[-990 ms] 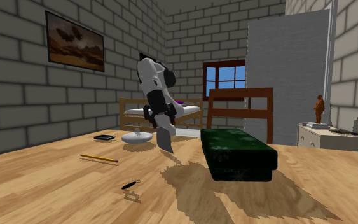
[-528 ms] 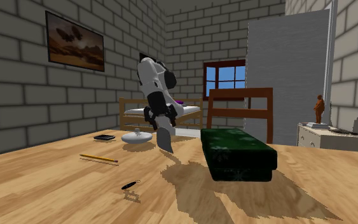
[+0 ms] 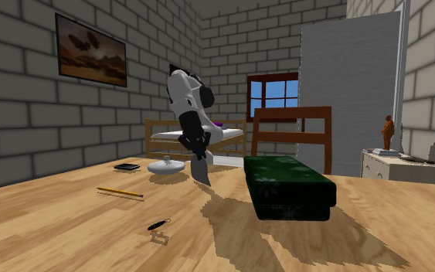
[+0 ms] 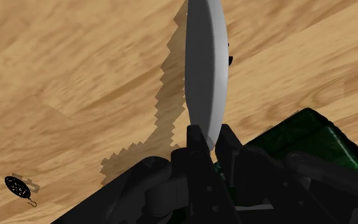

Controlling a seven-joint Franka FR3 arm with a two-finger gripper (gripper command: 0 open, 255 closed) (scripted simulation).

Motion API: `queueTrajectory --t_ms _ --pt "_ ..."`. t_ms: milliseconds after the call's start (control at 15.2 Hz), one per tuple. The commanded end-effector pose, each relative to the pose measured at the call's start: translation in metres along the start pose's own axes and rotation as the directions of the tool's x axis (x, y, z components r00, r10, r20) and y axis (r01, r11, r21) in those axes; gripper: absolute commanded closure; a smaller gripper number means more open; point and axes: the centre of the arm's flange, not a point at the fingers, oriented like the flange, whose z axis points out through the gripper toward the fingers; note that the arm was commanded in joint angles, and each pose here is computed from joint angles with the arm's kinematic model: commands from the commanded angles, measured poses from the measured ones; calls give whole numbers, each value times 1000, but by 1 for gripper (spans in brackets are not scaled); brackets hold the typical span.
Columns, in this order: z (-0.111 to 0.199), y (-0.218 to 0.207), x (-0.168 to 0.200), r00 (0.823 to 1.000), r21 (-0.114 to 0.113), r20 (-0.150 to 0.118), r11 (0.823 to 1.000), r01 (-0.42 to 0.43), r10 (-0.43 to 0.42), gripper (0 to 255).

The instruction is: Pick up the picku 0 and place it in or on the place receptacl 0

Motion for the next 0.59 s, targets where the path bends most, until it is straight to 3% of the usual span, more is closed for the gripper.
queueTrajectory --t_ms 0,528 --pt "0 0 0 1000 1 1 1000 0 0 255" --pt "-27 -2 15 1000 0 1 1000 0 0 255"
